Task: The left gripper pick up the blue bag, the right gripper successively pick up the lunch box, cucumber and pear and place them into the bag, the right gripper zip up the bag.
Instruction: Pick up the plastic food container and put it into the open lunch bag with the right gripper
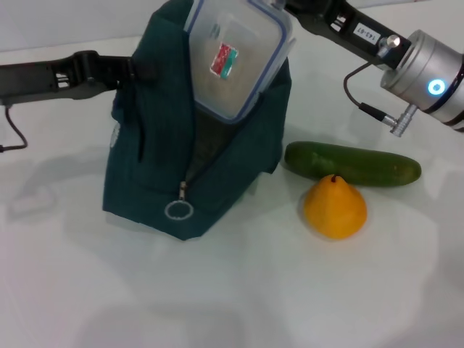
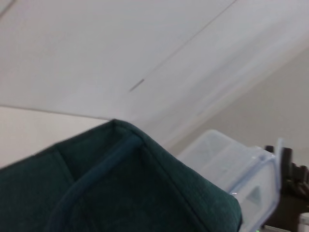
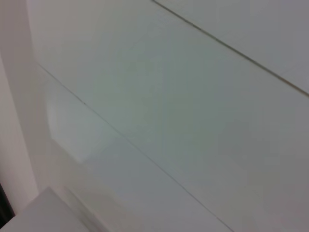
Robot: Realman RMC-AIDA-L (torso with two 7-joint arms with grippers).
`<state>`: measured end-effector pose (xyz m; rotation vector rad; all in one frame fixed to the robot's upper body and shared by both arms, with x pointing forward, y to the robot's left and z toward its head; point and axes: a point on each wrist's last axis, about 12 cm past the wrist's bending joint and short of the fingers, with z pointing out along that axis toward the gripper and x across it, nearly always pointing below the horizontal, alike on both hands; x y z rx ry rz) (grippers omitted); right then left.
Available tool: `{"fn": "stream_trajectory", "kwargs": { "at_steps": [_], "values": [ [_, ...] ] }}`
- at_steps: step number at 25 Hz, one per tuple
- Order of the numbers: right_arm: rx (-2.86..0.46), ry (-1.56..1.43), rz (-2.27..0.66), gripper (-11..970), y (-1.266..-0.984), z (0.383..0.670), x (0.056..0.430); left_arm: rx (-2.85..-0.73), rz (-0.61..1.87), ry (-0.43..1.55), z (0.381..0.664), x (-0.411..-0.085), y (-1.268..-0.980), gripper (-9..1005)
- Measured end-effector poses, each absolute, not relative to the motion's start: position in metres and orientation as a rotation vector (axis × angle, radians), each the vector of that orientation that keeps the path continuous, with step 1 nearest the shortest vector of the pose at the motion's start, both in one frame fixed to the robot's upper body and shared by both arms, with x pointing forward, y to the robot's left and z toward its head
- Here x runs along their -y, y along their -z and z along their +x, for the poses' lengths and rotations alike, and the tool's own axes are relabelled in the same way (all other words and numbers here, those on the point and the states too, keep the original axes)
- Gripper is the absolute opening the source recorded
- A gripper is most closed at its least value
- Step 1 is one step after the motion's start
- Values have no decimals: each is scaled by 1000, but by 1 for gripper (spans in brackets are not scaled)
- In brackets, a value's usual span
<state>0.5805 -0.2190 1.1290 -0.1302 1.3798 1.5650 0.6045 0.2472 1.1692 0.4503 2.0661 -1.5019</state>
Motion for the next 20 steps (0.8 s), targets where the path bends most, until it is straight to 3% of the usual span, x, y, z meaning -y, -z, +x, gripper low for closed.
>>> {"fn": "stream_trajectory", "kwargs": {
  "at_steps": [20],
  "values": [
    [-1602, -1523, -220, 168, -1109, 584, 190, -2063, 402, 1575, 604, -246, -1168, 97]
  ]
}}
